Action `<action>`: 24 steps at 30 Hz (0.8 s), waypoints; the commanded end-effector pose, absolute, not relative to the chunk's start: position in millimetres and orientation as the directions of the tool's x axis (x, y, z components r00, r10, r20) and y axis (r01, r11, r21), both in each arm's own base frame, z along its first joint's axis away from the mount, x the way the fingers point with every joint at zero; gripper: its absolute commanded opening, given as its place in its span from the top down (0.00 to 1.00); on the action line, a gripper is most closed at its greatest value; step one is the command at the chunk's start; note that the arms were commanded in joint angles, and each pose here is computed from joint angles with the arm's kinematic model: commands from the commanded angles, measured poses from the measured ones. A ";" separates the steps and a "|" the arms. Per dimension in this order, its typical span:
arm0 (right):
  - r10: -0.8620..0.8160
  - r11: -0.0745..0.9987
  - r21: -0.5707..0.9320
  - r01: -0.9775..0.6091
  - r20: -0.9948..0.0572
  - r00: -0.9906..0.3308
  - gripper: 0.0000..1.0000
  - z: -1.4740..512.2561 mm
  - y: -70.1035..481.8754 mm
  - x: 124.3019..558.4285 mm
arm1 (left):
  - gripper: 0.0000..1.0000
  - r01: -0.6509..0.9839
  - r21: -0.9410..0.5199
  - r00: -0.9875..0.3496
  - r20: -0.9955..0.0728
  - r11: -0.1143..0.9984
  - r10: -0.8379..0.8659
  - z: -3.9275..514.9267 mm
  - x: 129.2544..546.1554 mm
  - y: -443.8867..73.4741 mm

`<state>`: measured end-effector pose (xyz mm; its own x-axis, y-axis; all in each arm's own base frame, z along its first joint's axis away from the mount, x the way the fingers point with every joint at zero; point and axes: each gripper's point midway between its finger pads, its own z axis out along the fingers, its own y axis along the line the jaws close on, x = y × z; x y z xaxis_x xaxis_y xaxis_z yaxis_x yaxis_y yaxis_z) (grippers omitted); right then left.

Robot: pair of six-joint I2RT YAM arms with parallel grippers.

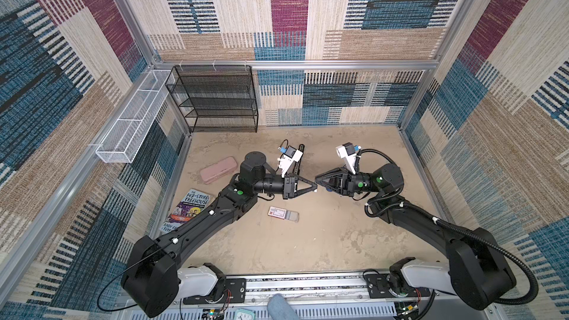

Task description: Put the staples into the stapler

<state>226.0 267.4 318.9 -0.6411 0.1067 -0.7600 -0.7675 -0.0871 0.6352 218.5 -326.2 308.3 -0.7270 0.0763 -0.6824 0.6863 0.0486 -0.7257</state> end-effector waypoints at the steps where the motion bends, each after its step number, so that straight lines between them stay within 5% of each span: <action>1: 0.111 -0.100 0.619 -0.779 -0.771 -0.627 0.74 325.1 267.4 223.0 | 1.00 0.696 -0.717 -0.717 -0.693 0.028 0.069 314.0 216.9 -325.8; 12: 0.117 -0.081 0.619 -0.781 -0.772 -0.624 0.77 325.9 267.9 226.9 | 1.00 0.693 -0.721 -0.721 -0.690 0.028 0.069 312.7 217.1 -325.9; 24: 0.115 -0.071 0.621 -0.781 -0.772 -0.625 0.68 327.1 268.0 227.8 | 1.00 0.692 -0.721 -0.721 -0.690 0.022 0.065 314.4 217.5 -326.4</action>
<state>228.7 267.7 322.8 -0.6370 0.1127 -0.7626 -0.7707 -0.0707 0.6333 218.5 -326.3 307.3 -0.7406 0.0741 -0.6679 0.6716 0.0490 -0.7393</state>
